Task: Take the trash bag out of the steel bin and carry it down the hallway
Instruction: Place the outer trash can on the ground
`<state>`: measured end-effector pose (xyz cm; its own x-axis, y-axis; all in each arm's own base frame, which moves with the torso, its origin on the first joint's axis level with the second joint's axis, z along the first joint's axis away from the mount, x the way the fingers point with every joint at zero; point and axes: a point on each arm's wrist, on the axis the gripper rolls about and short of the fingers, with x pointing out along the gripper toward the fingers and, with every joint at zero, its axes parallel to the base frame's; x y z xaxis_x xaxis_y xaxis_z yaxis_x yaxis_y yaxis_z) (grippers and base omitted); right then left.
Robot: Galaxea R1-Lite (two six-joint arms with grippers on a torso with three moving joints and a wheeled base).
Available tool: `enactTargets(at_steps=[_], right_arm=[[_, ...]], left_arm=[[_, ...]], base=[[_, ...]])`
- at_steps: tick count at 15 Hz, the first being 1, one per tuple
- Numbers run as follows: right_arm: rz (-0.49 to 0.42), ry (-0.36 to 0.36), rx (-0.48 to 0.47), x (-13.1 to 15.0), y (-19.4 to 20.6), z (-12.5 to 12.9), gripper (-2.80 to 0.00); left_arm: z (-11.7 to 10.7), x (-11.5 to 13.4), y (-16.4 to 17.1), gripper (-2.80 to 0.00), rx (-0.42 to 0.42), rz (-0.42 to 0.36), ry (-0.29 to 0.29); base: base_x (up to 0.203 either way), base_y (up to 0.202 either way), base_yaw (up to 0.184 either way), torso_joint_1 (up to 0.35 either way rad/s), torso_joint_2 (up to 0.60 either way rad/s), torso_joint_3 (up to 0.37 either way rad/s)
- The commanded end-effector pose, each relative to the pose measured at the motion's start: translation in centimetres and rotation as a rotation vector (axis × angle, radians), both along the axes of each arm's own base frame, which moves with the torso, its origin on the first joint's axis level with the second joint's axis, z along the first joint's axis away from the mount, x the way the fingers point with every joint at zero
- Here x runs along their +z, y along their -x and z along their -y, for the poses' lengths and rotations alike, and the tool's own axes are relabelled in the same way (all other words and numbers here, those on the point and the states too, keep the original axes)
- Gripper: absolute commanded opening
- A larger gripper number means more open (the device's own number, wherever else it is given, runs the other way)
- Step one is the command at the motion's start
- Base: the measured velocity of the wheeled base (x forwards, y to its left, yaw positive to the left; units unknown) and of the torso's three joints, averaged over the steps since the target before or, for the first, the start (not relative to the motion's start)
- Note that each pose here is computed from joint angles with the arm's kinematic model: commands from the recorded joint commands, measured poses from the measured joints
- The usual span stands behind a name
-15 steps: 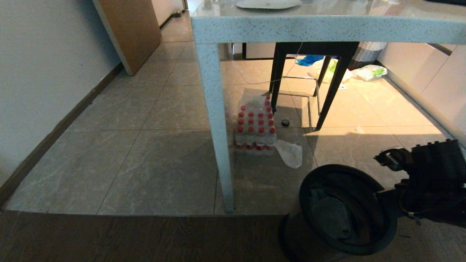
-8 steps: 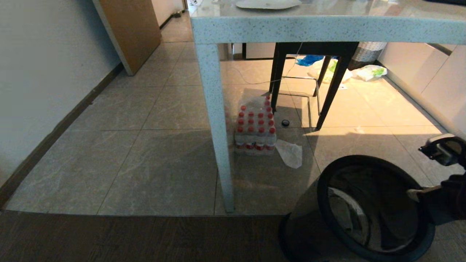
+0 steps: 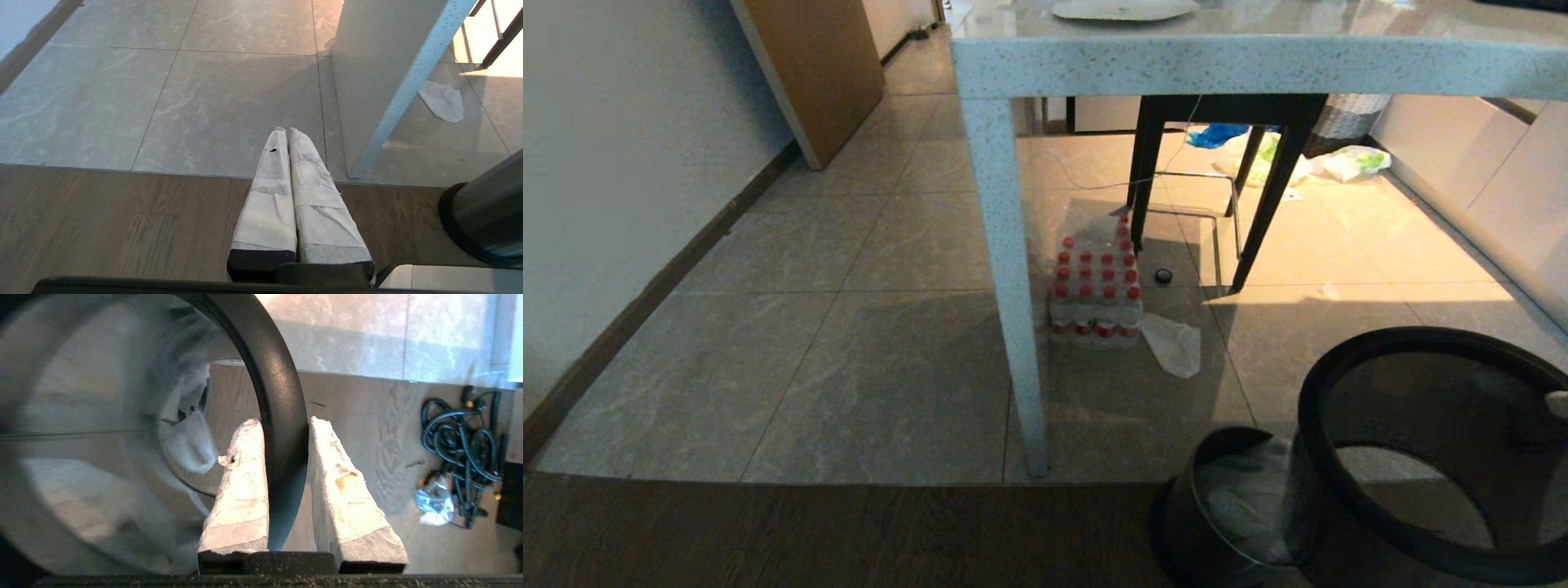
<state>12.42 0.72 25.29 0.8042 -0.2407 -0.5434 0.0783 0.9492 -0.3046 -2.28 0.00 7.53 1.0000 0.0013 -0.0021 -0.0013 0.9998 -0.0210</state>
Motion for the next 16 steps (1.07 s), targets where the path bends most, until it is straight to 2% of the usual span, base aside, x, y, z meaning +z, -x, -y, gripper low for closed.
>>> enactTargets(at_steps=[1, 6, 16], right_arm=[[0.026, -0.002, -0.012, 1.1, 0.6, 0.2, -2.8], [0.017, 0.0, -0.055, 1.1, 0.4, 0.7, -2.8], [0.051, 0.003, -0.24, 2.2, -0.3, 3.0, -2.8]], left_arm=[[0.0, 0.0, 0.0, -2.8, 0.0, 0.001, 0.001], [0.0, 0.0, 0.0, -2.8, 0.0, 0.001, 0.001], [0.0, 0.0, 0.0, -2.8, 0.0, 0.001, 0.001]], base=[[0.0, 0.0, 0.0, 0.0, 0.0, 0.0], [0.0, 0.0, 0.0, 0.0, 0.0, 0.0], [0.0, 0.0, 0.0, 0.0, 0.0, 0.0]])
